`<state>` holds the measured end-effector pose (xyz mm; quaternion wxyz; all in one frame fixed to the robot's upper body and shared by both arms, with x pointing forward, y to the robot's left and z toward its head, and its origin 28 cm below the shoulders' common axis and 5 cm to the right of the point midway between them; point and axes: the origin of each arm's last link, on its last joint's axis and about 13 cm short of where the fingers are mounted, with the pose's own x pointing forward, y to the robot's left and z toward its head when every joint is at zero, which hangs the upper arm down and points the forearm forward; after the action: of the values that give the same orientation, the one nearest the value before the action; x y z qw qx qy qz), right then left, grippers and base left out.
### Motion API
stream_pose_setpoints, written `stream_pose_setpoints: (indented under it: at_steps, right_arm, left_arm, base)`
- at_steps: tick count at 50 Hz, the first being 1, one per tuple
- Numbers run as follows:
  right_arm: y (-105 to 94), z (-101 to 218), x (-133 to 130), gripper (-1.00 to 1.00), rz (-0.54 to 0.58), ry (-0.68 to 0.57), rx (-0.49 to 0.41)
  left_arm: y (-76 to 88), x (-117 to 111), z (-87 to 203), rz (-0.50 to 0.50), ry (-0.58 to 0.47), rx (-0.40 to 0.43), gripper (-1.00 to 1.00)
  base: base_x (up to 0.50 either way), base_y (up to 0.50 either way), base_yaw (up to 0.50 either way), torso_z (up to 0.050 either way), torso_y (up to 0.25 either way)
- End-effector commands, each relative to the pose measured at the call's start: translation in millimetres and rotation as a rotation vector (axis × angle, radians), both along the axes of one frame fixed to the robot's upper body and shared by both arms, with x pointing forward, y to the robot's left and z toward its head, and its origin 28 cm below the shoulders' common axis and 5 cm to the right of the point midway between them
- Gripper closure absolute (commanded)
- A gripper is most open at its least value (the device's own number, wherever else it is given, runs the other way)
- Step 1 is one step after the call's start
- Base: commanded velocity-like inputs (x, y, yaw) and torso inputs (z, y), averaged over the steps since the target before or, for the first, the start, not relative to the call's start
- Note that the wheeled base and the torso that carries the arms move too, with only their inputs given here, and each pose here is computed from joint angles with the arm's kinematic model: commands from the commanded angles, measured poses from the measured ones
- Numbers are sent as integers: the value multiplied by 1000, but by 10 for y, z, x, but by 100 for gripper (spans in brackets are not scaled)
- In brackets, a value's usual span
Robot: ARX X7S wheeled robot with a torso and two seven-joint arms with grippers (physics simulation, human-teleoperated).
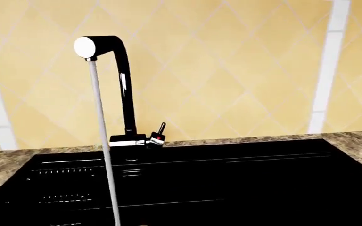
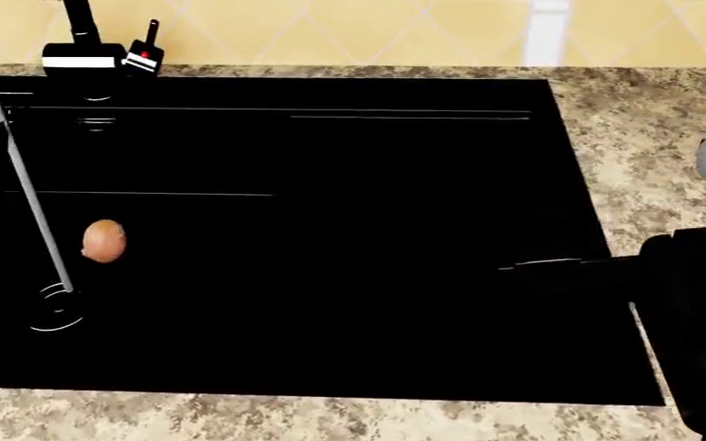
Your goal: Pick the broccolis and asparaguss from the sink and place them in one bowl. Place the onion in the other bowl. Then turn off the sink faucet.
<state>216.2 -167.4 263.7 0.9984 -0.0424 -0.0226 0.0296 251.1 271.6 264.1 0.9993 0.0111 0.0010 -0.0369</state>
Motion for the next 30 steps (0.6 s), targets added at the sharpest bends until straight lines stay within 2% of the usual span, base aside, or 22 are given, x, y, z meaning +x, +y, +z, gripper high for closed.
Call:
stream_pose_setpoints:
  at_steps: [1, 5, 13, 30]
  right_arm:
    - [24, 1, 59, -100, 12, -8, 8]
    - [28, -18, 71, -100, 15, -5, 11]
    - [17, -45, 56, -100, 6, -3, 10]
    - [6, -107, 70, -100, 9, -4, 16]
  left_arm:
    - [-3, 0, -6, -16, -5, -9, -100]
    - [12, -12, 4, -14, -6, -11, -100]
    - [-14, -12, 15, -16, -8, -14, -100]
    - [-34, -21, 21, -21, -7, -10, -100]
  base:
    - [0, 500, 0, 0, 0]
    - [96, 438, 0, 0, 0]
    - [139, 165, 0, 0, 0]
    - [302, 165, 0, 0, 0]
